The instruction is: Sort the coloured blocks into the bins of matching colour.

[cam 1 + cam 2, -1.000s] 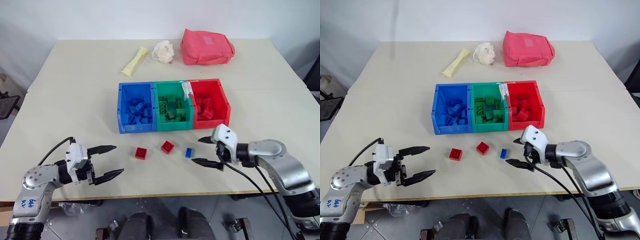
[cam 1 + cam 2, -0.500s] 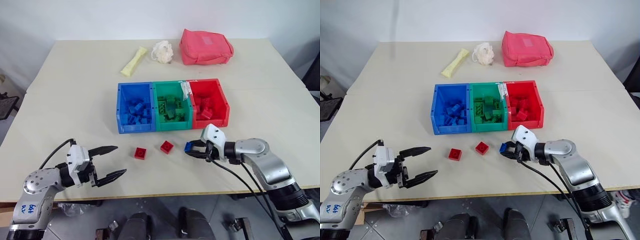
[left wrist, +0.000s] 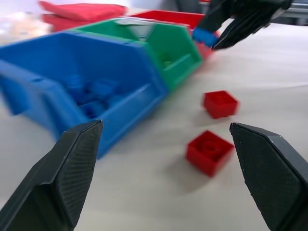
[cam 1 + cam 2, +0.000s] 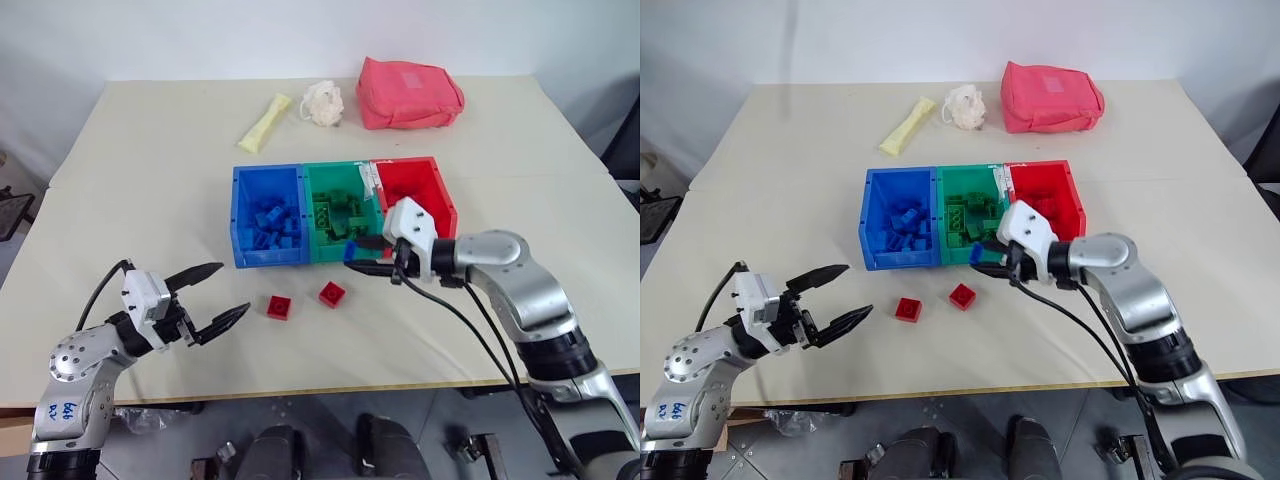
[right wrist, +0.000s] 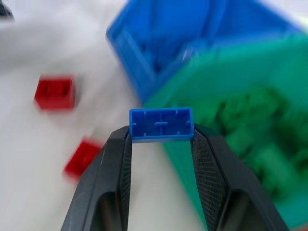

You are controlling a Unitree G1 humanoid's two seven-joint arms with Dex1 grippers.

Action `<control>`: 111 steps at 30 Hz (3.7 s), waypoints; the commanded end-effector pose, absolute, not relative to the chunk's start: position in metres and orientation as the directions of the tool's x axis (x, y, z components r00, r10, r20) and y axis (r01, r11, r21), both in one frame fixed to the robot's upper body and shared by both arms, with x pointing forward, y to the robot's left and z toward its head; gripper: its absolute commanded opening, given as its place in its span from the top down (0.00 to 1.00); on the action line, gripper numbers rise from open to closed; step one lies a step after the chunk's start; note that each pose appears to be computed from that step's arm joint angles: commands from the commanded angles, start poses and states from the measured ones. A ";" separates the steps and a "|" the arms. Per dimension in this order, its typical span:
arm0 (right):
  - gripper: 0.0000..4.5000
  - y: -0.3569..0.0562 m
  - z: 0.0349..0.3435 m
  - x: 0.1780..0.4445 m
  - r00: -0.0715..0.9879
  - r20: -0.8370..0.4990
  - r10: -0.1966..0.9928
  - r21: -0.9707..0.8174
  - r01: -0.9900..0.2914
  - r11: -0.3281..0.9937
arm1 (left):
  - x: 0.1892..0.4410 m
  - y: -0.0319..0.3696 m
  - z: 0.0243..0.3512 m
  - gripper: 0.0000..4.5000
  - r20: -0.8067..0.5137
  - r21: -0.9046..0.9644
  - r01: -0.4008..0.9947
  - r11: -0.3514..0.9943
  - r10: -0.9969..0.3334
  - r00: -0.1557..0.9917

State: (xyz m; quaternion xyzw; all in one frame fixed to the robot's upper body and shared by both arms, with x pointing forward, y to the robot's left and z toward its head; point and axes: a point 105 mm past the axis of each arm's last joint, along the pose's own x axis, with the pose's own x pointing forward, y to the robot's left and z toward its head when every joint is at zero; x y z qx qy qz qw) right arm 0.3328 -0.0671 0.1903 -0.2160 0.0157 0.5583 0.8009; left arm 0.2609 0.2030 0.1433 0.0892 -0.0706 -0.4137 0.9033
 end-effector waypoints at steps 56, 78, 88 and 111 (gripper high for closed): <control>0.00 -0.183 0.169 0.252 0.293 -0.222 0.930 -0.199 -0.947 0.251 | 0.272 0.086 0.142 0.00 -0.215 0.202 0.936 0.289 -0.919 0.330; 0.00 -0.191 0.178 0.238 0.486 -0.189 0.854 -0.272 -0.861 0.430 | 0.308 0.032 0.114 0.00 -0.384 0.261 0.938 0.229 -0.866 0.319; 0.00 -0.192 0.179 0.240 0.512 -0.186 0.838 -0.282 -0.845 0.454 | 0.307 0.023 0.118 0.20 -0.350 0.283 0.942 0.182 -0.894 0.278; 0.00 -0.203 0.181 0.241 0.564 -0.170 0.808 -0.282 -0.814 0.508 | 0.309 0.015 0.144 0.82 -0.227 0.312 0.926 0.213 -0.930 0.290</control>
